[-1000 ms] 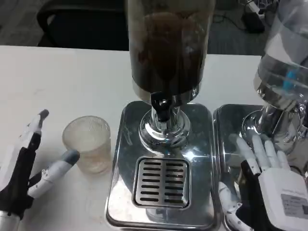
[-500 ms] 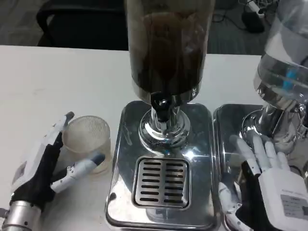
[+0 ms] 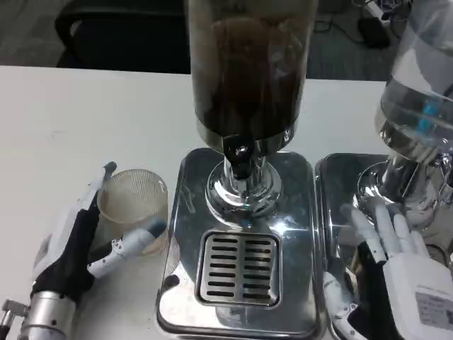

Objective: Grasp the cup under the faucet to collect the drink, then remove the cup.

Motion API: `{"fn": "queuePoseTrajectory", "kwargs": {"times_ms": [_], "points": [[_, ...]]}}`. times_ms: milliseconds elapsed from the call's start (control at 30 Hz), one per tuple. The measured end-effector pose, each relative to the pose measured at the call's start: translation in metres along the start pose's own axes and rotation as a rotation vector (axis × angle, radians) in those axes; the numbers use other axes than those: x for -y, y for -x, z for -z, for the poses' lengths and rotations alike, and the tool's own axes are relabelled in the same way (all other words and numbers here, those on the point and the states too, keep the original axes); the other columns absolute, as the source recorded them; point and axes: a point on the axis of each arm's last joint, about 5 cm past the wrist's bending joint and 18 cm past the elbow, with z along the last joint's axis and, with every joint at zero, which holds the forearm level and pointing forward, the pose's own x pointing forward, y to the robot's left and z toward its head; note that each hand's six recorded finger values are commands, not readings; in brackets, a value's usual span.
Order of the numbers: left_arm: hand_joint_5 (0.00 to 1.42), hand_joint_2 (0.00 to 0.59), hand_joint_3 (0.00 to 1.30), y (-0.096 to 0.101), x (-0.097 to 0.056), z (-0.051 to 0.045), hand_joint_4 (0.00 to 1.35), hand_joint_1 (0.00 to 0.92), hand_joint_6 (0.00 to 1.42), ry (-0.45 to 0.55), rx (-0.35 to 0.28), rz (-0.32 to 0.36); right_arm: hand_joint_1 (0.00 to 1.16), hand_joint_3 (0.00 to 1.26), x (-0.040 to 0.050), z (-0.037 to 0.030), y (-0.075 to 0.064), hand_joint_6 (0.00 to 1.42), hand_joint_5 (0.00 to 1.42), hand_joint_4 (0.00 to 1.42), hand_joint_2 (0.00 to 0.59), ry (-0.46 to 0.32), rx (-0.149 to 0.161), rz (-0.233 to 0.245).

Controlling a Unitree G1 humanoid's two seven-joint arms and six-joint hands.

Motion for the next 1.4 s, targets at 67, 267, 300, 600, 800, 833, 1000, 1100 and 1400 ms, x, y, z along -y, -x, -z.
{"fn": "queuePoseTrajectory", "kwargs": {"times_ms": [67, 267, 300, 600, 800, 833, 1000, 1100, 1400], "points": [[0.06, 0.031, 0.00, -0.0013, 0.0012, -0.0013, 0.00, 0.241, 0.04, 0.009, 0.007, -0.003, 0.21, 0.13, -0.0002, 0.0002, 0.0010, 0.04, 0.00, 0.00, 0.541, 0.001, -0.004, -0.003], [0.24, 0.056, 0.00, -0.0020, 0.0028, -0.0023, 0.01, 0.351, 0.29, -0.002, 0.019, -0.005, 0.21, 0.13, -0.0002, -0.0005, 0.0032, 0.07, 0.00, 0.00, 0.536, -0.004, -0.014, -0.006], [0.27, 0.061, 0.00, -0.0030, 0.0029, -0.0031, 0.02, 0.365, 0.31, -0.008, 0.026, -0.006, 0.21, 0.13, -0.0002, -0.0005, 0.0036, 0.07, 0.00, 0.00, 0.535, -0.004, -0.015, -0.006], [0.61, 0.070, 0.28, -0.0082, -0.0028, -0.0049, 0.39, 0.496, 0.71, -0.070, 0.065, -0.008, 0.22, 0.14, 0.0011, -0.0025, 0.0044, 0.09, 0.00, 0.00, 0.530, -0.013, -0.012, -0.001], [0.92, 0.062, 0.65, -0.0073, -0.0017, -0.0045, 0.77, 0.525, 0.96, -0.087, 0.071, -0.043, 0.23, 0.14, 0.0011, -0.0026, 0.0043, 0.12, 0.00, 0.00, 0.530, -0.013, -0.012, 0.000], [0.94, 0.061, 0.68, -0.0072, -0.0015, -0.0045, 0.80, 0.533, 0.98, -0.089, 0.073, -0.060, 0.23, 0.14, 0.0011, -0.0025, 0.0043, 0.12, 0.00, 0.00, 0.530, -0.015, -0.014, -0.001], [1.03, 0.046, 0.77, -0.0045, 0.0005, -0.0027, 0.89, 0.546, 1.08, -0.107, 0.067, -0.093, 0.23, 0.14, 0.0010, -0.0026, 0.0043, 0.12, 0.00, 0.00, 0.530, -0.015, -0.014, 0.000], [1.06, 0.043, 0.81, -0.0043, 0.0009, -0.0026, 0.93, 0.549, 1.10, -0.112, 0.069, -0.099, 0.23, 0.14, 0.0010, -0.0026, 0.0044, 0.13, 0.00, 0.00, 0.530, -0.016, -0.015, 0.000], [1.13, 0.021, 0.89, -0.0010, 0.0034, -0.0011, 1.02, 0.567, 1.17, -0.126, 0.073, -0.133, 0.24, 0.14, 0.0010, -0.0025, 0.0045, 0.14, 0.00, 0.00, 0.530, -0.016, -0.015, -0.001]]}}
